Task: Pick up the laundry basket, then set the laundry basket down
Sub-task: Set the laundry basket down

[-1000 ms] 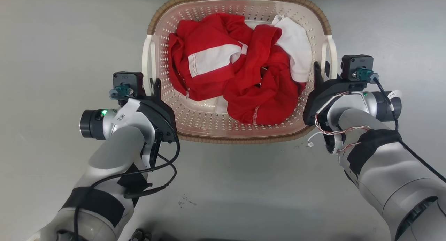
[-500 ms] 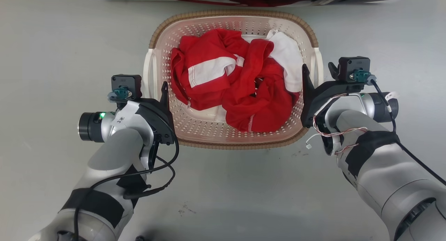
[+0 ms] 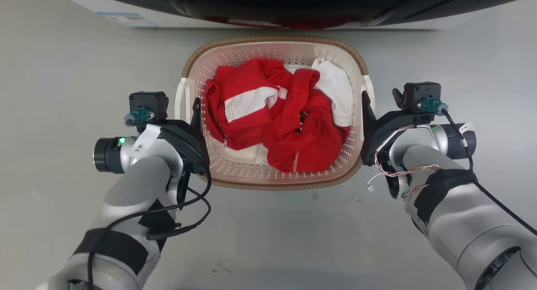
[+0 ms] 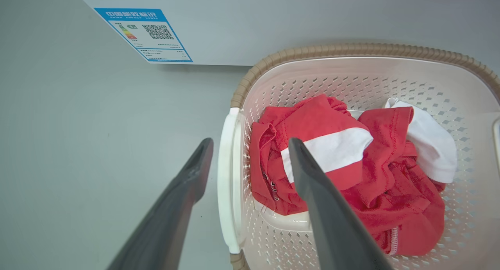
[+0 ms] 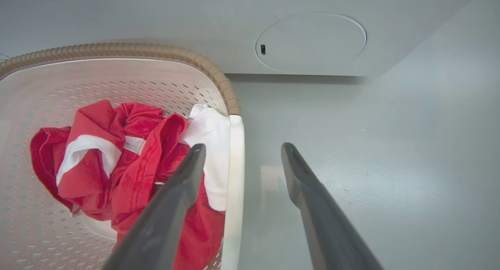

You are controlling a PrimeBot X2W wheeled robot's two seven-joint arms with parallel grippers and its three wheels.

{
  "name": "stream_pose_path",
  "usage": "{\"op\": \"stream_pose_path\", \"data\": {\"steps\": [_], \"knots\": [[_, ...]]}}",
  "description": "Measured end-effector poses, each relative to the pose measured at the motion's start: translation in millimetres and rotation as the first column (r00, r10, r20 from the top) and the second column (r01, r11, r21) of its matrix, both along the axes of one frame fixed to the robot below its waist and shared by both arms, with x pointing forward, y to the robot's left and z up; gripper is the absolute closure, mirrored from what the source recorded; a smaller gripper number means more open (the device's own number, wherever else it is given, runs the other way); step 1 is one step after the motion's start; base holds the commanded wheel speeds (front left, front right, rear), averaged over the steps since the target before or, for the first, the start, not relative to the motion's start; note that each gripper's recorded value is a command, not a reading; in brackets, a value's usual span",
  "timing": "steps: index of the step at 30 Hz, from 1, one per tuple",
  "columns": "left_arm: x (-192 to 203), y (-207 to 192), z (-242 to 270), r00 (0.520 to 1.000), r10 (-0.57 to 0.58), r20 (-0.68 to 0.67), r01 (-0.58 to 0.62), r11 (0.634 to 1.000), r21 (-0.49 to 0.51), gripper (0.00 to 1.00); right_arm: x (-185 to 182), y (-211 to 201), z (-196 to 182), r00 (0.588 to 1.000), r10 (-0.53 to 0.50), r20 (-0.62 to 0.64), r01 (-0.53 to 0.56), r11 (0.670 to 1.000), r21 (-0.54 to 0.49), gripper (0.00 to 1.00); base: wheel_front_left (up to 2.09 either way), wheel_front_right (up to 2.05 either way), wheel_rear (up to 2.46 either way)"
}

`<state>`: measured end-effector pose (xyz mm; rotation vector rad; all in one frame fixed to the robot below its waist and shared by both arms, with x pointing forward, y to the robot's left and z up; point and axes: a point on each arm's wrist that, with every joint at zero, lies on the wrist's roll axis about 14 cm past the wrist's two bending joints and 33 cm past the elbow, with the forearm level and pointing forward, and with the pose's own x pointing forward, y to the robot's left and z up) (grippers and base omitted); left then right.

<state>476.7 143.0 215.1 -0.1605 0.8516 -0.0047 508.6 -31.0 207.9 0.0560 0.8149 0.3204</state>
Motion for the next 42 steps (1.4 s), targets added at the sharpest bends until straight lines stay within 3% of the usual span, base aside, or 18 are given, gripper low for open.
{"op": "stream_pose_path", "data": {"steps": [25,42], "knots": [[-16.2,8.0,93.6,0.977,0.018,0.211,-0.008,0.999,-0.048,0.00,-5.7,-4.0,122.6,0.978,-0.081,0.193,0.060,0.992,0.114,0.00,0.00,0.00,0.00],[-75.9,4.9,150.9,0.929,0.041,0.369,-0.019,0.998,-0.063,0.00,-60.0,-9.5,191.3,0.939,-0.130,0.320,0.064,0.976,0.207,0.00,0.00,0.00,0.00]]}}
